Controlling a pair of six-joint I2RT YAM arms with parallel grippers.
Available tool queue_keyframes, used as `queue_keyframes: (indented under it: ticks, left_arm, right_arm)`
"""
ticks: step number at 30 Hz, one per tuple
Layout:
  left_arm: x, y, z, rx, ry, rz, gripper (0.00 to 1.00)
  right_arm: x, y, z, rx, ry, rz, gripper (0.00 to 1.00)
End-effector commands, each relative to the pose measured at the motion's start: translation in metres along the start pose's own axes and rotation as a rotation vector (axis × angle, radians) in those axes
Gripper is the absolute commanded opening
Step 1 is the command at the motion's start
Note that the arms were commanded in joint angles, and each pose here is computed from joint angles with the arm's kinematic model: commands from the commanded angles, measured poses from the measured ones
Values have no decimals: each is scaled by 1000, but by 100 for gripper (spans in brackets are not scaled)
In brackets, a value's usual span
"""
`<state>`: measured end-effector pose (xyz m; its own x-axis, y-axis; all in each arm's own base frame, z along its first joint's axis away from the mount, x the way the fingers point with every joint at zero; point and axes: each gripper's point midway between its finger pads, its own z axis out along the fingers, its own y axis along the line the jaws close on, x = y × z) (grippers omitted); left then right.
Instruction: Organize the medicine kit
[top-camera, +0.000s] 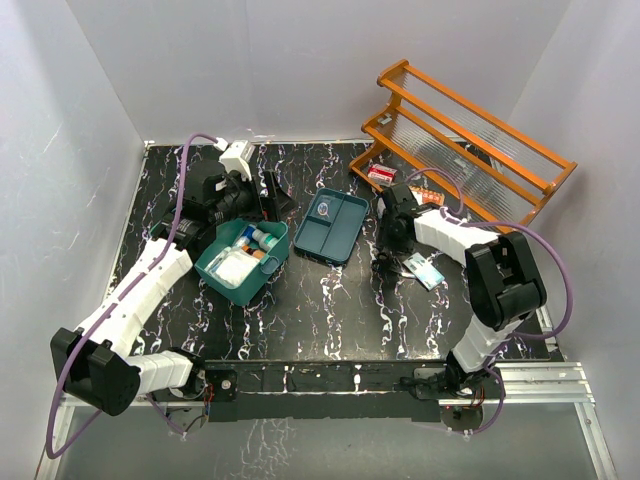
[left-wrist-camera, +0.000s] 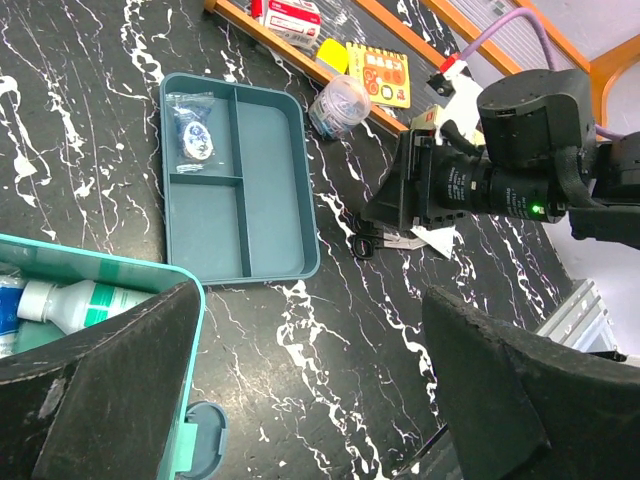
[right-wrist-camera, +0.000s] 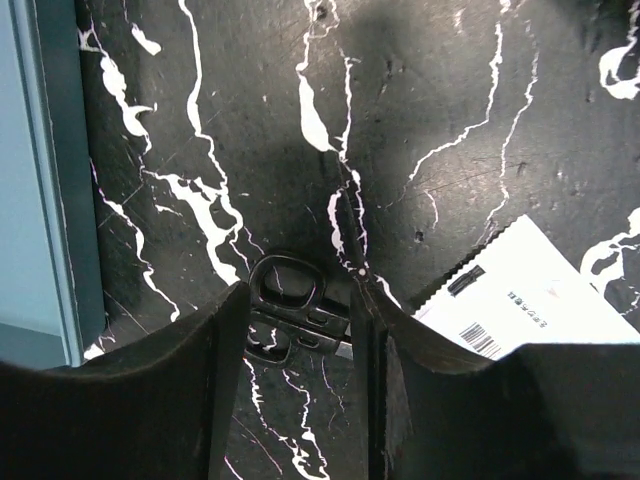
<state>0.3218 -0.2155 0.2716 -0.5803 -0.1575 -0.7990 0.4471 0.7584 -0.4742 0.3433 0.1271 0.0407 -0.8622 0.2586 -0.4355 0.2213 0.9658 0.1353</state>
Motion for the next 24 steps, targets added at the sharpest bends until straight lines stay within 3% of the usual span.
queue_keyframes:
  ticks: [1, 10, 13, 19, 24]
  left_arm:
    - [-4, -11, -5, 38, -2, 6, 91]
    - [-1, -10, -4, 39, 6, 7, 90]
    - [0, -9, -4, 37, 7, 9, 91]
    - [2, -9, -5, 36, 9, 14, 91]
    - [1, -9, -6, 36, 6, 17, 90]
  right_arm:
    - [-4, 17, -4, -75, 5, -50, 44]
    - [38, 24, -7, -193, 139, -80, 55]
    - [47, 17, -10, -178, 162, -81, 60]
    - [55, 9, -22, -149, 191, -78, 62]
    - [48, -4, -24, -78, 146, -78, 67]
